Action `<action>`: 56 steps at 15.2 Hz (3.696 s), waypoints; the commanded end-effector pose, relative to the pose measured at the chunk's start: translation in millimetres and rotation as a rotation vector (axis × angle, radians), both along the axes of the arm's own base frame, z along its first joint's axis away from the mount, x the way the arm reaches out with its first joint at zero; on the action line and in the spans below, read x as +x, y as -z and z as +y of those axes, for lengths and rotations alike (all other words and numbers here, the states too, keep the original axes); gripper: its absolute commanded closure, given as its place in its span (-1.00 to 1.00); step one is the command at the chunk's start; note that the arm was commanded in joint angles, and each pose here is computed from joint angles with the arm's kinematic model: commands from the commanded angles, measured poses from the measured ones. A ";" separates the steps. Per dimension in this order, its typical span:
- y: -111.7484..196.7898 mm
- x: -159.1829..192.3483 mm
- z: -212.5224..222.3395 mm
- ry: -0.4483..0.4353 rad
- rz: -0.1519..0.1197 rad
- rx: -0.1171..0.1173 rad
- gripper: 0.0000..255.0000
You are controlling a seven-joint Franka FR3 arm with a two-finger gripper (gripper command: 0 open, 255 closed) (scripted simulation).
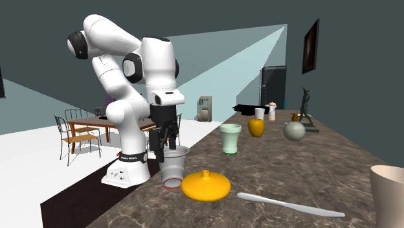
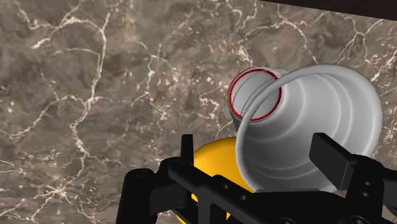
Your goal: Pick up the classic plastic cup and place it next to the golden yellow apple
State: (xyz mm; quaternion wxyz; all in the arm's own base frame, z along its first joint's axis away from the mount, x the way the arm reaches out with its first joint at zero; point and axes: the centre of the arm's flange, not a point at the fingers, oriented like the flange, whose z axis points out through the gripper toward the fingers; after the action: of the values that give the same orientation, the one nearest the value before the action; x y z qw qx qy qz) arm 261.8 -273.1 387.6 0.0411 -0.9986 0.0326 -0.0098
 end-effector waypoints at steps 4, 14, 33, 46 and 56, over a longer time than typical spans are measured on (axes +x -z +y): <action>27.8 0.9 0.0 0.000 0.000 0.000 -1.00; 30.9 0.9 0.2 0.000 0.000 0.000 1.00; -27.2 0.9 0.2 0.000 0.000 0.000 1.00; -95.9 0.9 0.2 0.000 0.000 0.000 1.00; -148.7 0.9 0.2 0.000 0.000 0.000 1.00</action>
State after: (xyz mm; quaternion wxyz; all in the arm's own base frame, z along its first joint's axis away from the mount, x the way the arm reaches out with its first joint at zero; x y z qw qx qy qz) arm 264.4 -272.8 530.0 0.0410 -0.9986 0.0323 -0.0100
